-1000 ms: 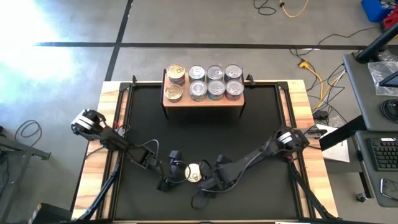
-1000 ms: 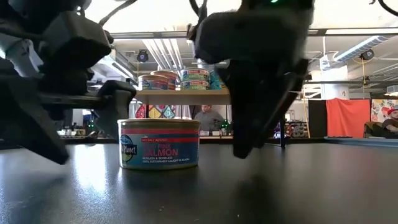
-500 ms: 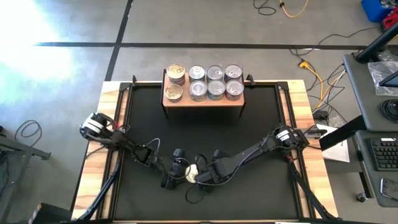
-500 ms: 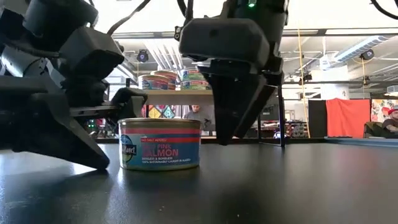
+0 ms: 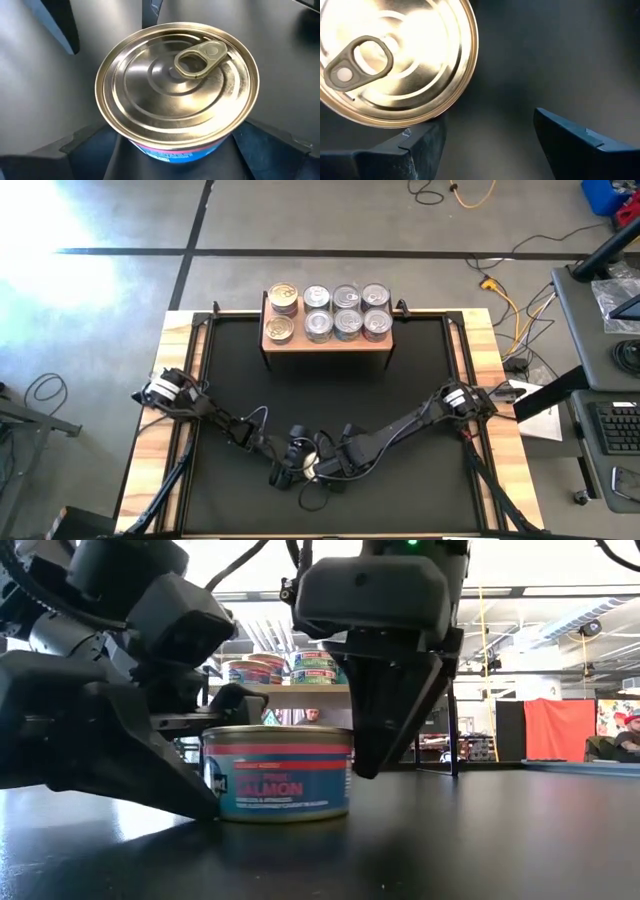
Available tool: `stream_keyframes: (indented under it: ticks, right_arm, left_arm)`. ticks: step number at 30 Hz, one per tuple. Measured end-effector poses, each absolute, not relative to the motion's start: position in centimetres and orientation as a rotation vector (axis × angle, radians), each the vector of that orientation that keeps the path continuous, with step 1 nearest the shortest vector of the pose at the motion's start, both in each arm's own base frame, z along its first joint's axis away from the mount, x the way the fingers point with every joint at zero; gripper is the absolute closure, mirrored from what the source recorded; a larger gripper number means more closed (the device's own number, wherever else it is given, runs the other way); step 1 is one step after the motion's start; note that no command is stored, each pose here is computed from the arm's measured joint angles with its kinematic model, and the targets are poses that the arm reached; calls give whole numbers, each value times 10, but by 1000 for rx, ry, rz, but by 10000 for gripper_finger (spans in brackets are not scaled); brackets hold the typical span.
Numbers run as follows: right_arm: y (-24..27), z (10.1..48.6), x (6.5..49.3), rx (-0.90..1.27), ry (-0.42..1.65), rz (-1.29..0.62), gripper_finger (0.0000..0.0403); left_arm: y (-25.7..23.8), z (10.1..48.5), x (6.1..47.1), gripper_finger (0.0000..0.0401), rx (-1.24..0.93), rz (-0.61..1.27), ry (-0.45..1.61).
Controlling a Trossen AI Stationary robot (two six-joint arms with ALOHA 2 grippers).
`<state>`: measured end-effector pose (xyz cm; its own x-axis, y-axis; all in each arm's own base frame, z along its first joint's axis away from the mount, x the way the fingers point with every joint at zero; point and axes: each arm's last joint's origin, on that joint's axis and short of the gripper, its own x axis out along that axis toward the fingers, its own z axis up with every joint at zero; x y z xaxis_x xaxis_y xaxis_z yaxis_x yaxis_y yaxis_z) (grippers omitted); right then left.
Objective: Stack canned seafood by type on shelf
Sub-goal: Stack the blue pink tuna can on top of the other blue pink tuna can on the shelf
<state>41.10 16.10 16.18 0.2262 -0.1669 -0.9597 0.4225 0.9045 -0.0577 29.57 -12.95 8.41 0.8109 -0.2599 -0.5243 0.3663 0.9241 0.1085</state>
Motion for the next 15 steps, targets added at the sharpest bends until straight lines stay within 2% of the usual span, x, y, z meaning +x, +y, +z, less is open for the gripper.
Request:
stream_keyframes:
  ticks: [9, 15]
  right_arm:
    - [157, 162, 410, 239, 1316, -405, 115]
    - [159, 162, 406, 236, 1400, -313, 108]
  left_arm:
    - [-140, 86, 317, 34, 194, -373, 493]
    - [-148, 82, 333, 33, 188, -396, 462]
